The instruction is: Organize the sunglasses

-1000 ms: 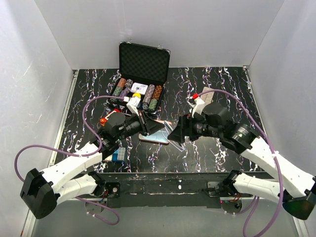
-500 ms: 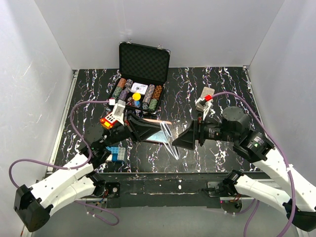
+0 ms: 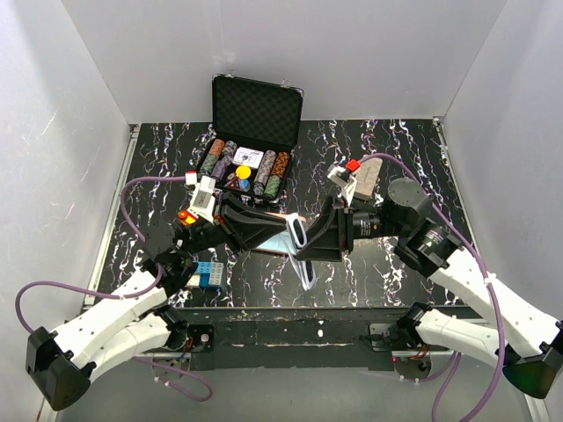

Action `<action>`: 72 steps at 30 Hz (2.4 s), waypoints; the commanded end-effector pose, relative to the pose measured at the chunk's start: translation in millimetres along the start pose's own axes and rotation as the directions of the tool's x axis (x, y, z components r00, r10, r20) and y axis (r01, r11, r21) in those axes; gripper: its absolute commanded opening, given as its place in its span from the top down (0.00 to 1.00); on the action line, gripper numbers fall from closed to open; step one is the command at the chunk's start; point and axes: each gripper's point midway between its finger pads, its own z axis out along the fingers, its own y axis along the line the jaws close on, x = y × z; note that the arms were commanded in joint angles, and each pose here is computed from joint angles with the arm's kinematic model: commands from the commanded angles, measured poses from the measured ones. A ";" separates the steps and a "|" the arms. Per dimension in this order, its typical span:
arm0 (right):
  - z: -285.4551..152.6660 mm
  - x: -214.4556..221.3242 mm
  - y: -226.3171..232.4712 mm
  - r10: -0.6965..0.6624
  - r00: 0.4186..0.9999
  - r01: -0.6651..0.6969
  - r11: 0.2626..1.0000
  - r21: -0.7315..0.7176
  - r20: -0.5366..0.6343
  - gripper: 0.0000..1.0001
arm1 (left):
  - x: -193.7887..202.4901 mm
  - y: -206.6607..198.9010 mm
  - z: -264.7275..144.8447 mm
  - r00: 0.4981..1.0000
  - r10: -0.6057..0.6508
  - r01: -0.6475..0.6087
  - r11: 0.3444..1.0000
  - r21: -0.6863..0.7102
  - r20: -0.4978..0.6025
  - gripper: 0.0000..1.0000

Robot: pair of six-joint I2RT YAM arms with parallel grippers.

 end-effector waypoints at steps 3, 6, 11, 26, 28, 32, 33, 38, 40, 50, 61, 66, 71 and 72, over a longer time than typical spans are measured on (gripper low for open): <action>-1.8 -4.8 32.6 -0.127 0.992 0.123 0.976 -0.181 -0.011 0.43 | -25.7 -29.7 5.8 0.997 0.063 -0.068 0.990 0.124 0.051 1.00; -2.9 -1.8 34.8 -0.155 0.988 0.149 0.967 -0.207 -0.013 0.43 | -30.2 -36.4 4.2 0.996 0.067 -0.076 0.986 0.146 0.066 1.00; -0.2 0.0 27.7 -0.149 0.989 0.142 0.971 -0.193 -0.023 0.41 | -35.8 -43.5 4.2 0.994 0.070 -0.083 0.982 0.172 0.080 1.00; 2.8 1.4 42.0 -0.204 0.979 0.190 0.932 -0.310 -0.012 0.40 | -39.7 -34.8 14.7 0.991 0.064 -0.085 0.980 0.180 0.119 1.00; 3.9 0.5 43.5 -0.203 0.979 0.190 0.927 -0.322 -0.007 0.40 | -42.3 -34.8 16.5 0.989 0.066 -0.089 0.979 0.182 0.130 1.00; 6.3 -2.5 42.8 -0.189 0.982 0.179 0.930 -0.320 -0.002 0.42 | -44.8 -34.2 18.0 0.988 0.071 -0.095 0.979 0.178 0.137 1.00; 6.0 -2.8 43.9 -0.192 0.981 0.182 0.928 -0.325 0.001 0.43 | -45.3 -33.7 18.0 0.988 0.072 -0.096 0.980 0.174 0.139 1.00; 4.8 -2.6 45.4 -0.191 0.981 0.186 0.925 -0.332 0.020 0.58 | -45.7 -30.5 15.7 0.986 0.076 -0.099 0.984 0.150 0.150 1.00; 3.8 -2.7 46.5 -0.194 0.981 0.192 0.924 -0.331 0.026 0.61 | -44.0 -29.0 14.6 0.987 0.080 -0.099 0.985 0.139 0.142 1.00; 7.2 -8.5 43.2 -0.176 0.984 0.174 0.939 -0.298 0.021 0.76 | -26.6 -7.3 15.9 0.998 0.032 -0.034 0.999 0.042 0.061 0.85; 6.1 -8.6 -23.8 -0.160 0.983 0.170 0.977 0.127 -0.087 0.85 | -16.1 37.5 -2.0 0.998 -0.062 0.062 0.957 -0.283 0.011 0.02; -3.4 2.3 -47.5 -0.192 0.964 0.232 0.945 0.229 -0.185 0.85 | 0.0 92.4 -53.6 0.990 -0.138 0.111 0.733 -0.672 0.013 0.02; -14.7 3.9 -84.5 -0.250 0.923 0.348 0.867 0.356 -0.292 0.87 | 22.9 105.2 -96.0 0.974 -0.222 0.095 0.561 -0.822 -0.040 0.02; -15.7 5.8 -94.0 -0.257 0.909 0.374 0.851 0.368 -0.329 0.86 | 28.2 106.8 -102.9 0.969 -0.245 0.101 0.530 -0.842 -0.038 0.02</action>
